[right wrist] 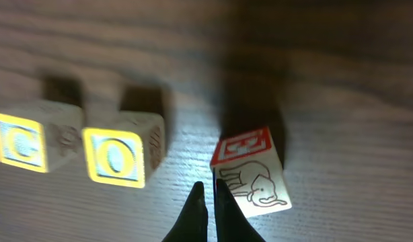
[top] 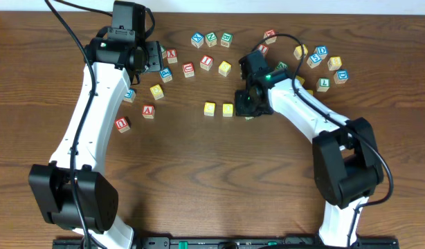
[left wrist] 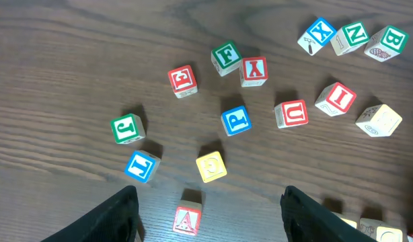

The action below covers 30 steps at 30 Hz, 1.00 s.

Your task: Spell out CORL

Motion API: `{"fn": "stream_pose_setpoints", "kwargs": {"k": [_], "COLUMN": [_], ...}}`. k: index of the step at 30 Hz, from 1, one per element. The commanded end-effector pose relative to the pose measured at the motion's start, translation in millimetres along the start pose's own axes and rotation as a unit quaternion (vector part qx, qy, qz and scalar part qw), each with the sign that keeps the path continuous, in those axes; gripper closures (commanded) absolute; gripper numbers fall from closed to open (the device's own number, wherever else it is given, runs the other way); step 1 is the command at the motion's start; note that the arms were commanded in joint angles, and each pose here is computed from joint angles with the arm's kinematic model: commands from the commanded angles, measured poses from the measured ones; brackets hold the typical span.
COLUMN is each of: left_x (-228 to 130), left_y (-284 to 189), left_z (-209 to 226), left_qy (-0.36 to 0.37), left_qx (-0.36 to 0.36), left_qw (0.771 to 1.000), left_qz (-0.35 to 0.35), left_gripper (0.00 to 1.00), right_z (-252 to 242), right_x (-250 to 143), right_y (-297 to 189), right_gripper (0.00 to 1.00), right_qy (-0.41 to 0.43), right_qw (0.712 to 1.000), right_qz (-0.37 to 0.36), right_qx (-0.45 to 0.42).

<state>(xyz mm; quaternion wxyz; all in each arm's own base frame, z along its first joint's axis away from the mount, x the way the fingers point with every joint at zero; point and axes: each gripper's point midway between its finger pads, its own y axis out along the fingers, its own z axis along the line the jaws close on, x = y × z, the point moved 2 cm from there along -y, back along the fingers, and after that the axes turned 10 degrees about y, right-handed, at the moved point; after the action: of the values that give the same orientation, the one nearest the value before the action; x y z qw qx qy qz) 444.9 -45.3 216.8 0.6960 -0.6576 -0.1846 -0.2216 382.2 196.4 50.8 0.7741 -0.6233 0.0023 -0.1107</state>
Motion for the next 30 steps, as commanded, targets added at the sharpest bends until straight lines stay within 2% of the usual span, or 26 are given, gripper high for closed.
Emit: {"fn": "stream_pose_setpoints", "kwargs": {"k": [1,20,25,30], "left_x": [-2,-2,-2,-2], "left_y": [6,6,6,6], "left_z": [2,1,0,-1], "left_qy": [0.003,0.004,0.004,0.004], "left_qx": [0.005,0.005,0.002,0.001], "left_qw": [1.000,1.000,1.000,1.000], "left_qz": [0.007,0.007,0.007,0.007], "left_gripper": [0.33,0.33,0.33,0.33], "right_z": [-3,-55,-62,-42], "right_x": [-11,13,19,26], "right_y": [10,5,4,-8], "right_gripper": [0.99,0.98,0.99,0.99], "right_qy": [-0.006,0.027,0.014,-0.030], "right_qw": [1.000,0.995,0.996,0.999], "right_qz": [0.025,-0.013,-0.009,0.000], "right_qx": [-0.008,-0.098,-0.088,-0.039]}}
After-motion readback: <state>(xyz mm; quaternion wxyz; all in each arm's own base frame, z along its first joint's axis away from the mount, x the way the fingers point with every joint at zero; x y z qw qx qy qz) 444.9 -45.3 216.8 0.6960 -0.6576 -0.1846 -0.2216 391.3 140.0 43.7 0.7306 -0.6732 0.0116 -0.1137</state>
